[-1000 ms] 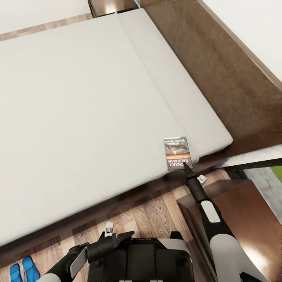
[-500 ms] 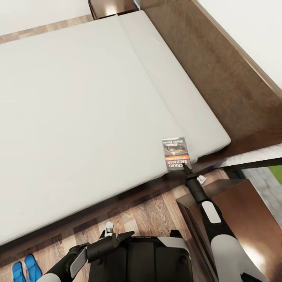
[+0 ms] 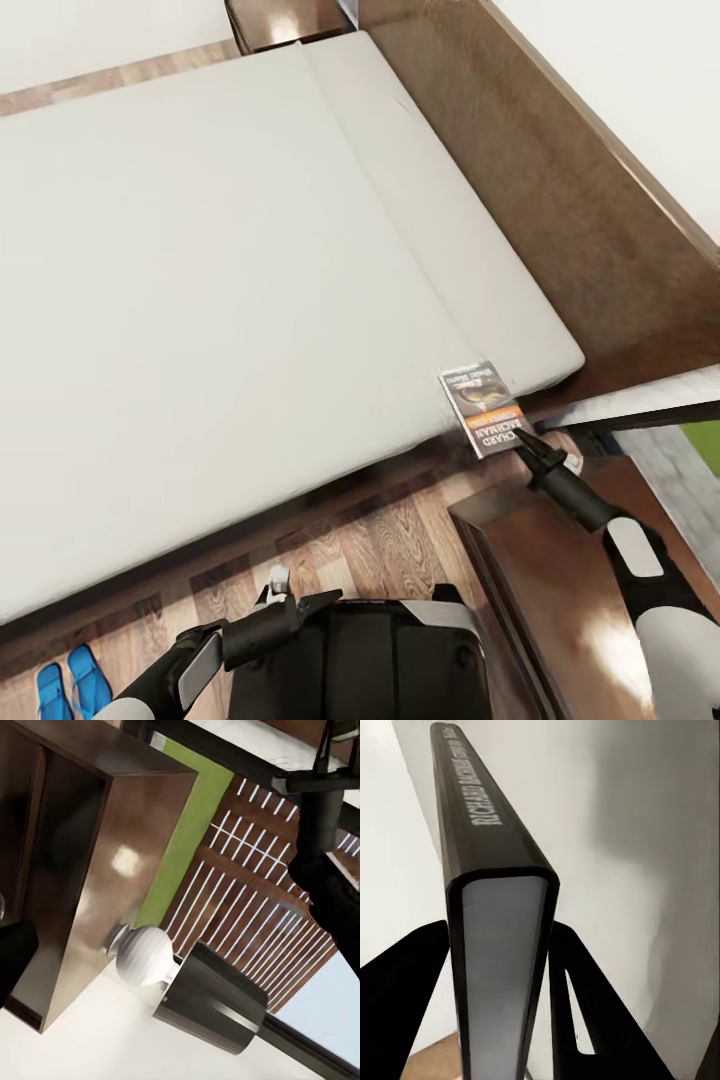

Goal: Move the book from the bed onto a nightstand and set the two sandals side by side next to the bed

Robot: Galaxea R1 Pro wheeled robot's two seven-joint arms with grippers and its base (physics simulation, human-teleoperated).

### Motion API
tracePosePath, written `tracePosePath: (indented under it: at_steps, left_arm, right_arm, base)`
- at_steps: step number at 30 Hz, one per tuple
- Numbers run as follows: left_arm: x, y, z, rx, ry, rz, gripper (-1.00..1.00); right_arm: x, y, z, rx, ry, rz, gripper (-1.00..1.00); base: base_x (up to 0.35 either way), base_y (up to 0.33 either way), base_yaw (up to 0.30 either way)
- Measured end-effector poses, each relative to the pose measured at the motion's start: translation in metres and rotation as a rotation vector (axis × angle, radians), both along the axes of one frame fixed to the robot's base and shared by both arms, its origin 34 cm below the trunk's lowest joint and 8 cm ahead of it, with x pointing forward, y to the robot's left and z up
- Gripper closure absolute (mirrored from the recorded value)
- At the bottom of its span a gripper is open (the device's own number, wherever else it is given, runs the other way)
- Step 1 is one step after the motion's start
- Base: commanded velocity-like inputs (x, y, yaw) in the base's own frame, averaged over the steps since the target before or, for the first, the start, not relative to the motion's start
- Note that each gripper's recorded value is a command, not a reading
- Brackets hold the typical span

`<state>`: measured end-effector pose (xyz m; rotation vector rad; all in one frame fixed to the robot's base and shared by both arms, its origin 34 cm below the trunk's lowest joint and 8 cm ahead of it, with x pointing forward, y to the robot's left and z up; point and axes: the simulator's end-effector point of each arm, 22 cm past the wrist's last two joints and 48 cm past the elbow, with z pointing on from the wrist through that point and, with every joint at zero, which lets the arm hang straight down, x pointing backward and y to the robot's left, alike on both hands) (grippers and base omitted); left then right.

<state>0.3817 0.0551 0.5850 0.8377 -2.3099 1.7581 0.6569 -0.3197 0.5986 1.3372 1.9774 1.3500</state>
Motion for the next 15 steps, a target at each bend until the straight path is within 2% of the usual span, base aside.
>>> tracePosePath:
  at_steps: [3, 6, 9, 13, 15]
  left_arm:
    - [0.0, 0.0, 0.003, -0.001, 0.0, 0.001, -1.0]
    - [-0.001, 0.0, 0.007, -0.005, -0.001, 0.005, -1.0]
    - [-0.001, 0.0, 0.011, -0.009, -0.001, 0.007, -1.0]
    - [-0.002, 0.0, 0.015, -0.009, 0.0, 0.007, -1.0]
    - [-0.003, 0.0, 0.017, -0.009, 0.0, 0.006, -1.0]
  right_arm:
    - [-0.008, -0.057, 0.03, -0.049, -0.07, 0.01, 1.0]
    - [-0.019, -0.092, 0.059, -0.067, -0.126, 0.023, 1.0]
    - [-0.023, -0.103, 0.074, -0.064, -0.158, 0.029, 1.0]
    - [-0.031, -0.107, 0.075, -0.059, -0.144, 0.023, 1.0]
    - [-0.037, -0.105, 0.073, -0.06, -0.123, 0.041, 1.0]
  base:
    - [0.0, 0.0, 0.0]
    - [0.0, 0.0, 0.0]
    - [0.0, 0.0, 0.0]
    - [0.0, 0.0, 0.0]
    - [0.0, 0.0, 0.0]
